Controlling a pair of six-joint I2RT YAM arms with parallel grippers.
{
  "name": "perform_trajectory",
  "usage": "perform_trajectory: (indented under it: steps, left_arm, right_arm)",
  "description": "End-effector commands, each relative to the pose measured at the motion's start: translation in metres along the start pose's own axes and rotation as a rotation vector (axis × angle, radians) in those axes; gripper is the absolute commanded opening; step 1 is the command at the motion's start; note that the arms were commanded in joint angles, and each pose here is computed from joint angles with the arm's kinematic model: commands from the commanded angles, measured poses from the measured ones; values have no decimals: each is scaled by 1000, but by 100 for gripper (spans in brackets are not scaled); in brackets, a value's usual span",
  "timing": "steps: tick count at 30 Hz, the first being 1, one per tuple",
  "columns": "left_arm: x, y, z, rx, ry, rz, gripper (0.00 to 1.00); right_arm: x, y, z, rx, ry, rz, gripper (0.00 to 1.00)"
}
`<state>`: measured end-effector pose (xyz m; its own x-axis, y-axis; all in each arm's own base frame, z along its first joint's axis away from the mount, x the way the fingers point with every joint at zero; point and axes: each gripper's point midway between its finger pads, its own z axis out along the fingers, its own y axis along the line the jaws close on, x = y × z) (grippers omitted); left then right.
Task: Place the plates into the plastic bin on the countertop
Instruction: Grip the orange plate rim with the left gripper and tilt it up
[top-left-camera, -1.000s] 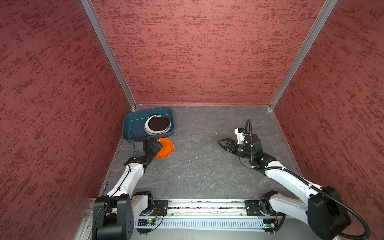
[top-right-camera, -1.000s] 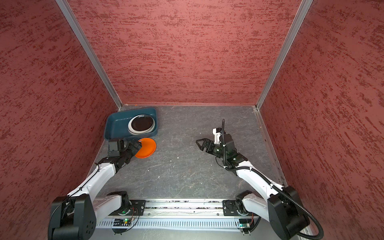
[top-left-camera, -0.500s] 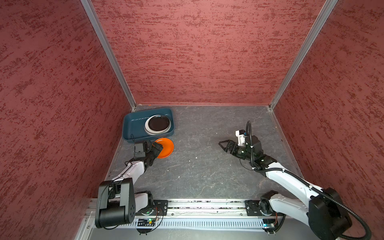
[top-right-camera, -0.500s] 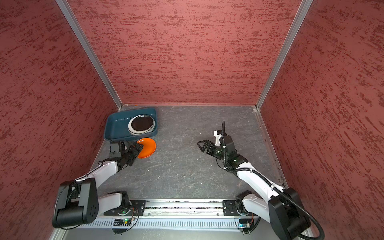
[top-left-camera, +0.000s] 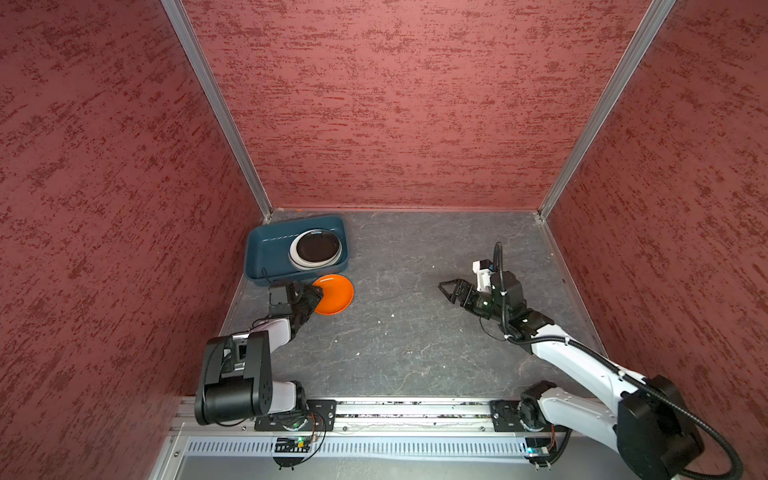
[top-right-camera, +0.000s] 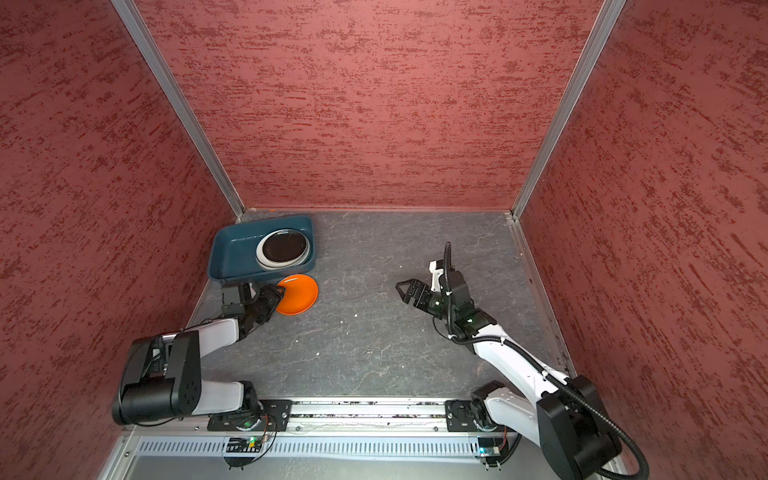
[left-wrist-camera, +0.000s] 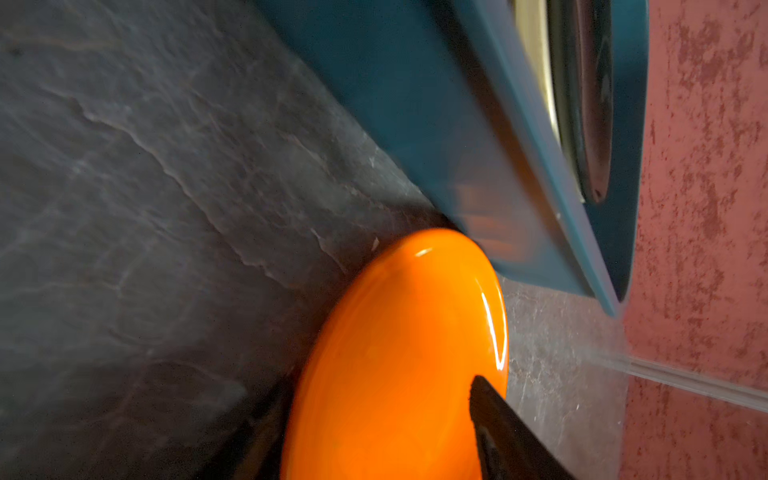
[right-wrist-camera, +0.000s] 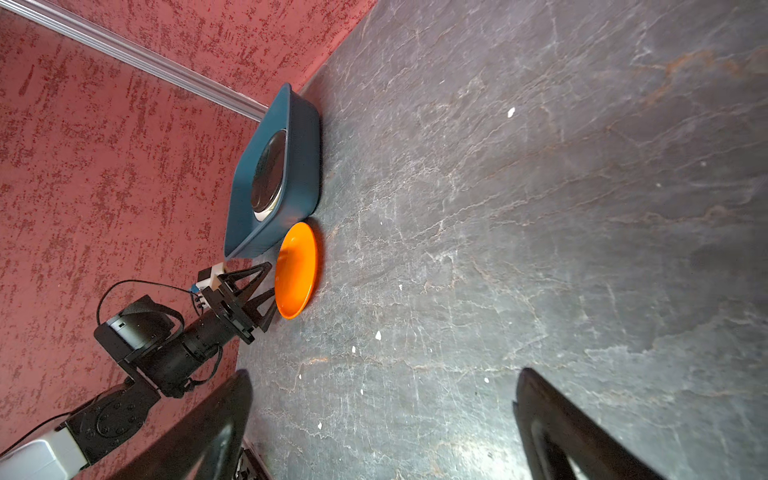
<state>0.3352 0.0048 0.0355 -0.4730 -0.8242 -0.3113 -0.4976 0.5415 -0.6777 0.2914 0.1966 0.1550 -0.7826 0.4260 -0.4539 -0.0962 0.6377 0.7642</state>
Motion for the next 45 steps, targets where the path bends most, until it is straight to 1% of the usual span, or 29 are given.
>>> perform_trajectory:
  steps: [1,4,5,8,9,14,18,21,23,24,25,32,34,36,45]
  left_arm:
    - [15,19,7,-63,66,-31,57]
    - [14,19,11,-78,80,-33,55]
    - [14,19,12,-78,84,-30,54]
    - [15,18,14,-83,97,-25,46]
    - [15,17,15,-82,100,-21,42]
    - [17,15,16,-84,106,-2,36]
    - [19,11,17,-94,121,34,31]
    - [21,8,17,-87,128,54,23]
    - [22,7,17,-87,126,66,19]
    - [22,6,16,-88,124,73,11]
    - [22,4,16,-85,122,85,7]
    - [25,-6,12,-56,122,132,6]
    - [25,-10,10,-43,123,133,4]
    - [24,-16,7,-29,122,139,0]
    - [21,-52,-17,53,90,161,0]
  right_arm:
    - [-12,8,0,2,-31,-5,99]
    - [-13,8,0,6,-33,-7,99]
    - [-14,8,0,7,-34,-6,99]
    - [-14,7,1,11,-36,-7,99]
    - [-14,6,2,14,-33,-6,99]
    - [-13,8,3,9,-24,0,99]
    - [-15,11,3,-5,-29,-6,99]
    - [-17,12,3,5,-32,-21,99]
    - [-18,12,2,12,-30,-29,99]
    - [-17,11,2,16,-29,-31,99]
    - [-16,10,2,18,-27,-31,99]
    - [-15,6,-2,28,-37,-29,99]
    - [-15,5,-2,31,-42,-30,99]
    - [-15,4,-2,31,-42,-29,99]
    - [-14,4,-2,28,-42,-22,99]
